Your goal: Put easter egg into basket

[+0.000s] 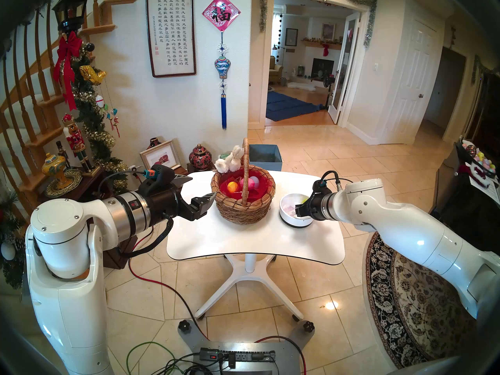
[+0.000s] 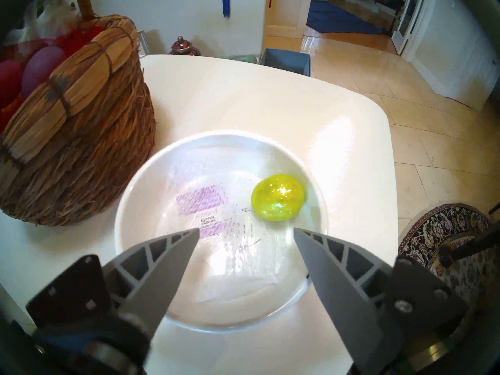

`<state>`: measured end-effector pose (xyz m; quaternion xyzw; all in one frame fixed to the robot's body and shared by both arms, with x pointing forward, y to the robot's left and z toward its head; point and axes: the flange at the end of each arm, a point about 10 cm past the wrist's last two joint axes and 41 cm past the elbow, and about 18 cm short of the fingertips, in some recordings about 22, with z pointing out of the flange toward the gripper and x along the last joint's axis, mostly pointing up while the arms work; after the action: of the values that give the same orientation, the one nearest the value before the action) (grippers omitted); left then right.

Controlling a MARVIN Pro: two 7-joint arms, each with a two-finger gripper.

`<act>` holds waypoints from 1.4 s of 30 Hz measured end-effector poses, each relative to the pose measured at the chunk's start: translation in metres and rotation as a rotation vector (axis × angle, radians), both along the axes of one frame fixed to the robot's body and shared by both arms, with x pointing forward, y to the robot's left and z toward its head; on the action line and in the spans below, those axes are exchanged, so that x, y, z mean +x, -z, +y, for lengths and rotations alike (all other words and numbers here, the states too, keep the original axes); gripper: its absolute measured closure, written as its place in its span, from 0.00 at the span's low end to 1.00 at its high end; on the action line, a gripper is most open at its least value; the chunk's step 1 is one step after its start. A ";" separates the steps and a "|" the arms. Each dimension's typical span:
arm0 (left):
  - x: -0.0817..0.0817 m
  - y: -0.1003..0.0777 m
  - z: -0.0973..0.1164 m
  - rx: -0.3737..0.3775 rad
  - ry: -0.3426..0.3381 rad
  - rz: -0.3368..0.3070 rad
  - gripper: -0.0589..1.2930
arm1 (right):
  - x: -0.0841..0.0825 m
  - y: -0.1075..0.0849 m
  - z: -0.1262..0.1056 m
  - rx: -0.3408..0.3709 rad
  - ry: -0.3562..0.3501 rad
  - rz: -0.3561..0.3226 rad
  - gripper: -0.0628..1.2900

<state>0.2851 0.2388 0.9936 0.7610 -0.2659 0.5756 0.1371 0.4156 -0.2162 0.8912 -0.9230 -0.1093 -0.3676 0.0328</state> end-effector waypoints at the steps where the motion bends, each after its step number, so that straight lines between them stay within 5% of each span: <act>1: 0.000 0.000 0.000 0.000 0.000 0.000 0.02 | 0.000 0.000 0.000 -0.004 0.001 -0.001 0.29; 42: 0.000 0.000 0.000 0.000 0.000 0.000 0.02 | 0.016 0.000 0.012 -0.045 -0.017 -0.001 0.30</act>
<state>0.2851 0.2388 0.9936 0.7610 -0.2660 0.5756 0.1371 0.4317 -0.2044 0.8911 -0.9223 -0.1254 -0.3653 0.0150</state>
